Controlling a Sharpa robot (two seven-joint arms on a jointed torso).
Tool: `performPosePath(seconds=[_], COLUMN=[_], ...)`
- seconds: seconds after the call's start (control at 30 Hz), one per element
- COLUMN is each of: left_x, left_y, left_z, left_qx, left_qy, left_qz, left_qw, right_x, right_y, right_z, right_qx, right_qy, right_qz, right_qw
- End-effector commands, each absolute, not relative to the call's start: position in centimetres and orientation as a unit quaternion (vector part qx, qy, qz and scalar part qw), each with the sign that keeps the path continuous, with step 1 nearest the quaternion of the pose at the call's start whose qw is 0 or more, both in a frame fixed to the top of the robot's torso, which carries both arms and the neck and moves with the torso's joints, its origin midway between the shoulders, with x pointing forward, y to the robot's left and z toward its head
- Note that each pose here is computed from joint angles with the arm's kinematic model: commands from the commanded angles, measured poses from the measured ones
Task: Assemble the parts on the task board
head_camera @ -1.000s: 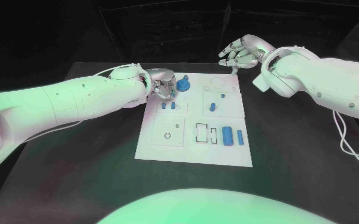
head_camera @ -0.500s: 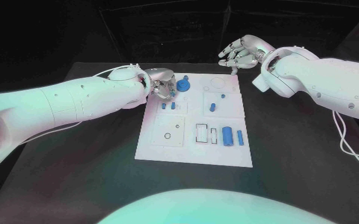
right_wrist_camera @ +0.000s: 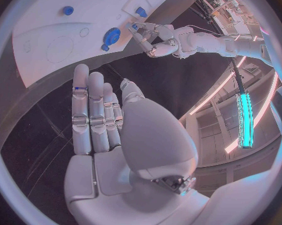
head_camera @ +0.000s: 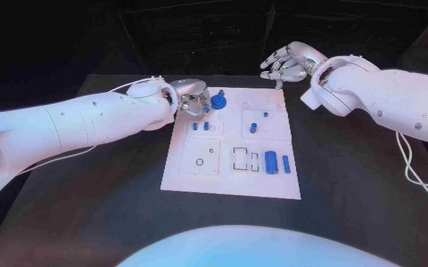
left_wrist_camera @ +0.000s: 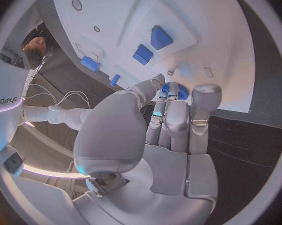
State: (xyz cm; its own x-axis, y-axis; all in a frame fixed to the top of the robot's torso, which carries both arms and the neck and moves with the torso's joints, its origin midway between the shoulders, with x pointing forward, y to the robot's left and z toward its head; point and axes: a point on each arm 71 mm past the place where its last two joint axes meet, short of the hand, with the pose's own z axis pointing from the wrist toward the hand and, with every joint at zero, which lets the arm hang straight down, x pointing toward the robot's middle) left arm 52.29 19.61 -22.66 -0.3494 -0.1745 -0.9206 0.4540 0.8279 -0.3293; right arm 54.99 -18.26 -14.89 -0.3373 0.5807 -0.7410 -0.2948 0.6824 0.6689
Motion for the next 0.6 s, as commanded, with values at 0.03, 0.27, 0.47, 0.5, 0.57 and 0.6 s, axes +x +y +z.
performPosePath(seconds=[0.03,0.27,0.47,0.5,0.57,0.6], left_x=[52.2,52.2,52.2,52.2,52.3,52.3], left_y=[19.9,20.8,21.1,21.1,21.2,21.2], left_z=[-22.5,-22.6,-22.7,-22.7,-22.7,-22.7], left_qx=[0.085,0.081,0.079,0.079,0.079,0.079], left_qy=[0.769,0.776,0.781,0.781,0.783,0.784], left_qz=[-0.284,-0.275,-0.27,-0.27,-0.268,-0.267], left_qw=[0.566,0.562,0.558,0.558,0.556,0.555], right_x=[55.0,55.0,55.0,55.0,55.0,55.0], right_y=[-18.2,-18.3,-18.3,-18.3,-18.3,-18.3], right_z=[-14.7,-14.7,-14.7,-14.7,-14.7,-14.7], right_qx=[0.097,0.098,0.098,0.098,0.098,0.098], right_qy=[0.719,0.719,0.719,0.719,0.719,0.719], right_qz=[0.39,0.39,0.39,0.39,0.389,0.389], right_qw=[0.567,0.568,0.568,0.568,0.568,0.568])
